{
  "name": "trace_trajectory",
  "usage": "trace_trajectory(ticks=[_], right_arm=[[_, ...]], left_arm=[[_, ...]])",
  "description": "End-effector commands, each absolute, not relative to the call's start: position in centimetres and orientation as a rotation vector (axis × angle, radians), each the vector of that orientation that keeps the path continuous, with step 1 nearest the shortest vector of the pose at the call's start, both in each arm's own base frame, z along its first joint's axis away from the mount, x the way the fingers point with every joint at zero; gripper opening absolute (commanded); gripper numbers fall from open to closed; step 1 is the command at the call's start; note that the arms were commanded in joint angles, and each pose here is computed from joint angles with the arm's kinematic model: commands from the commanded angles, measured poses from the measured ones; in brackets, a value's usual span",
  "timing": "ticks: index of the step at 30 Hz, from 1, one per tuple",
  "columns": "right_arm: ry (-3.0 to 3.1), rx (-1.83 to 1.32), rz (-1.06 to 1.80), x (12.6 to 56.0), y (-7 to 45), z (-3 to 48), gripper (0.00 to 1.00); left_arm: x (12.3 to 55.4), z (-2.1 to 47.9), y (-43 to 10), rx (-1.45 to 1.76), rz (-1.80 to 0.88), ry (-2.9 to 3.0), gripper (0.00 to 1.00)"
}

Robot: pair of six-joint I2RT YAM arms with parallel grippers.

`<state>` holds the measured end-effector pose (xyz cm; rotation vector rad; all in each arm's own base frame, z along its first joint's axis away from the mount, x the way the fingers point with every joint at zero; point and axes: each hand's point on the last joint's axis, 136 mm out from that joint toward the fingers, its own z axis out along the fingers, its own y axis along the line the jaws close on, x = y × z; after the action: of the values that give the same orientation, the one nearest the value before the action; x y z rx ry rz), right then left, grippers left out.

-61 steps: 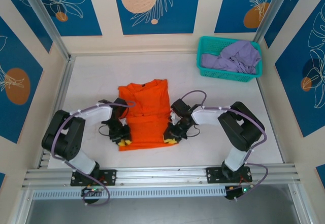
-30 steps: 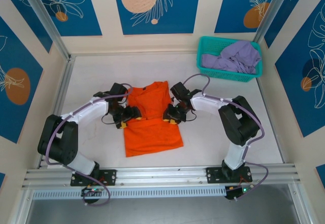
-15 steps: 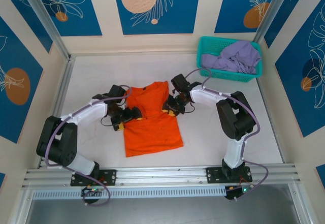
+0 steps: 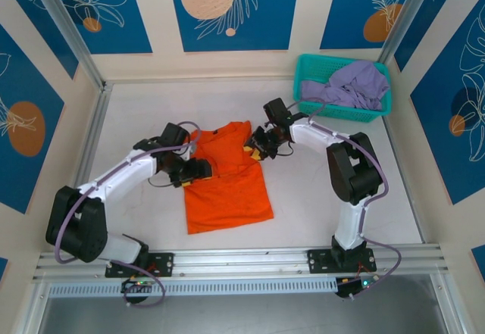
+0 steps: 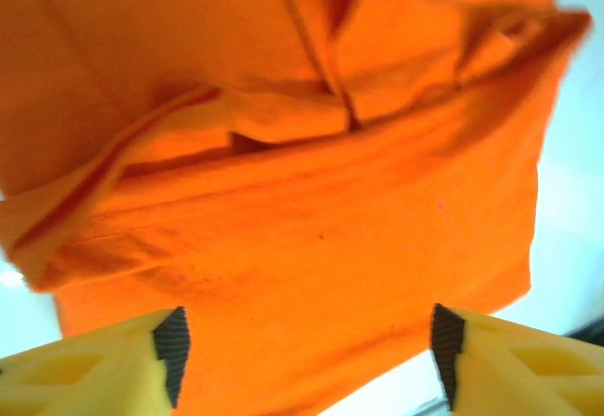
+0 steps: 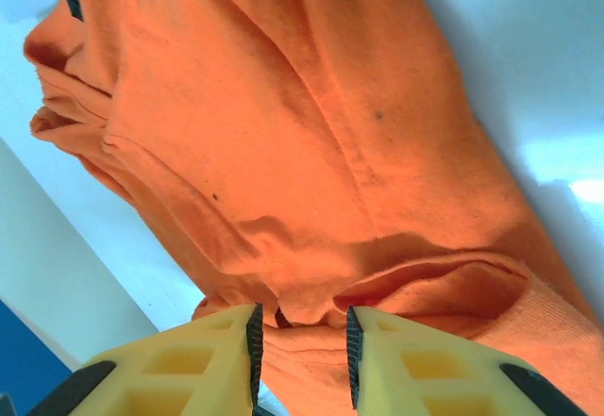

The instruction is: Fold and stack the t-shirts

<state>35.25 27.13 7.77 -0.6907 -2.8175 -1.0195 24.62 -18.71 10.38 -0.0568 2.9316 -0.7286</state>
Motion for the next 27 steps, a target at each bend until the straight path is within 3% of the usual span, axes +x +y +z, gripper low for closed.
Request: trace_trajectory(ticks=[1,8,12,16,27], right_arm=[[-2.788,-0.653,-1.071,34.6,27.2,9.3,0.32],[-2.861,-0.451,-1.119,31.3,26.3,10.4,0.23],[-2.871,-0.362,-1.100,28.7,26.1,9.5,0.16],[-2.867,-0.369,-1.058,27.1,25.8,8.3,0.12],[-2.885,-0.342,-0.986,25.5,26.5,6.7,0.12]], left_arm=[[22.7,11.9,-19.4,0.176,-0.749,2.943,0.60],[21.0,10.1,-20.7,0.315,-0.644,2.997,0.07],[21.7,8.3,-21.5,0.382,-0.522,2.957,0.00],[22.2,6.7,-22.0,0.437,-0.419,2.965,0.00],[25.8,4.9,-21.4,0.427,-0.145,2.884,0.00]])
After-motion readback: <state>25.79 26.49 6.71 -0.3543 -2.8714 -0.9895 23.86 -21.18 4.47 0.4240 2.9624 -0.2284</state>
